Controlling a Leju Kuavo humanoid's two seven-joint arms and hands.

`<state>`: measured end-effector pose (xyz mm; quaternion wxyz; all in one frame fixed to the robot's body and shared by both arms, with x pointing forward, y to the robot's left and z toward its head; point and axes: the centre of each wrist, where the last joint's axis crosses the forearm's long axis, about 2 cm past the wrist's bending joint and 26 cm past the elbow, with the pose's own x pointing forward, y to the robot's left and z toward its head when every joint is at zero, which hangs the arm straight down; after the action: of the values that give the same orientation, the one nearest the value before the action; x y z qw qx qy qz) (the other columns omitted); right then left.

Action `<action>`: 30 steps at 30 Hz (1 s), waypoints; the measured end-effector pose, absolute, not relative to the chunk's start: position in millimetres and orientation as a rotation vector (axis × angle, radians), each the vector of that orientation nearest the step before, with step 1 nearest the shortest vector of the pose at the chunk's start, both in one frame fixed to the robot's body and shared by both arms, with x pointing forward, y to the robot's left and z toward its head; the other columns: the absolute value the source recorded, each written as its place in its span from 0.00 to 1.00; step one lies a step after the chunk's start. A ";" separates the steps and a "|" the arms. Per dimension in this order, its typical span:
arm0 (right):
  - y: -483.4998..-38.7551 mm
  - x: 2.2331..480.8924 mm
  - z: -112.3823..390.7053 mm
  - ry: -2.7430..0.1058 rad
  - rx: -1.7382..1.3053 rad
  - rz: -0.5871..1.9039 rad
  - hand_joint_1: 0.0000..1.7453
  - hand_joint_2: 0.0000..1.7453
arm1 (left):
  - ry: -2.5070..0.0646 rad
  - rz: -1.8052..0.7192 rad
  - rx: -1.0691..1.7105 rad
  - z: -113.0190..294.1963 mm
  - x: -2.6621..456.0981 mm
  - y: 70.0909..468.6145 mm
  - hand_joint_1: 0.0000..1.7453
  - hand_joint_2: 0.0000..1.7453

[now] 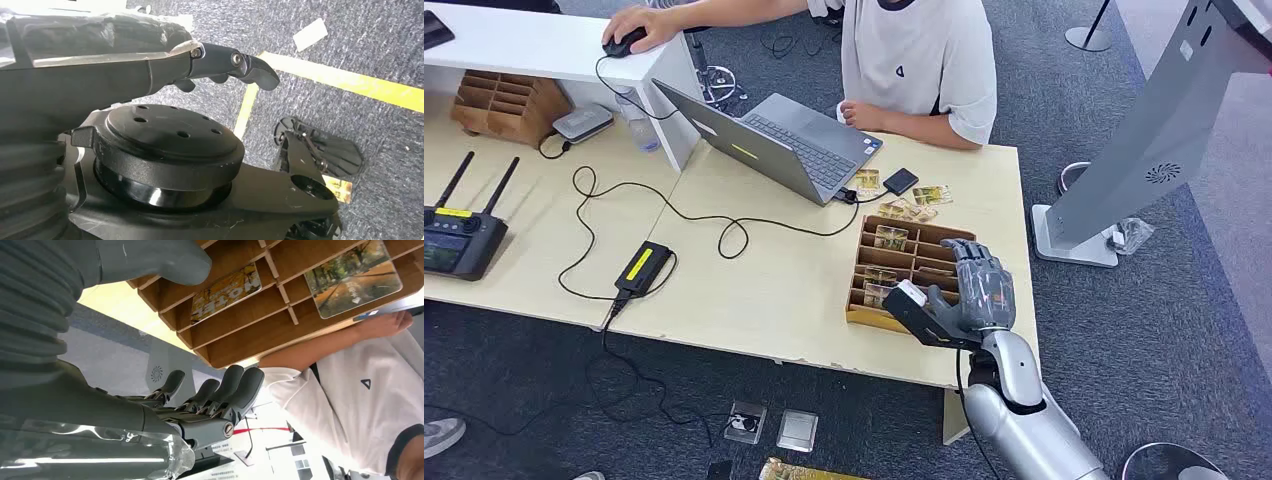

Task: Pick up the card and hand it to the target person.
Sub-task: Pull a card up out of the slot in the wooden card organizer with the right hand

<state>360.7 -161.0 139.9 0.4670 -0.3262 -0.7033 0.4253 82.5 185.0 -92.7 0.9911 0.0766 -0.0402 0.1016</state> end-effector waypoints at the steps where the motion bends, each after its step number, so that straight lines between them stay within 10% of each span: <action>1: -160.9 360.8 140.0 -1.726 -0.800 1.044 0.35 1.00 | -0.081 0.203 0.154 -92.7 82.6 185.0 0.00 1.00; 30: -147.6 372.0 124.7 -1.657 -0.773 1.127 0.39 1.00 | -0.093 0.165 0.162 -91.4 87.2 183.4 0.00 1.00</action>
<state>372.0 -147.6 124.7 0.4767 -0.3165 -0.6783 0.4611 87.2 183.4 -91.4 0.9923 0.0807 -0.0464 0.0822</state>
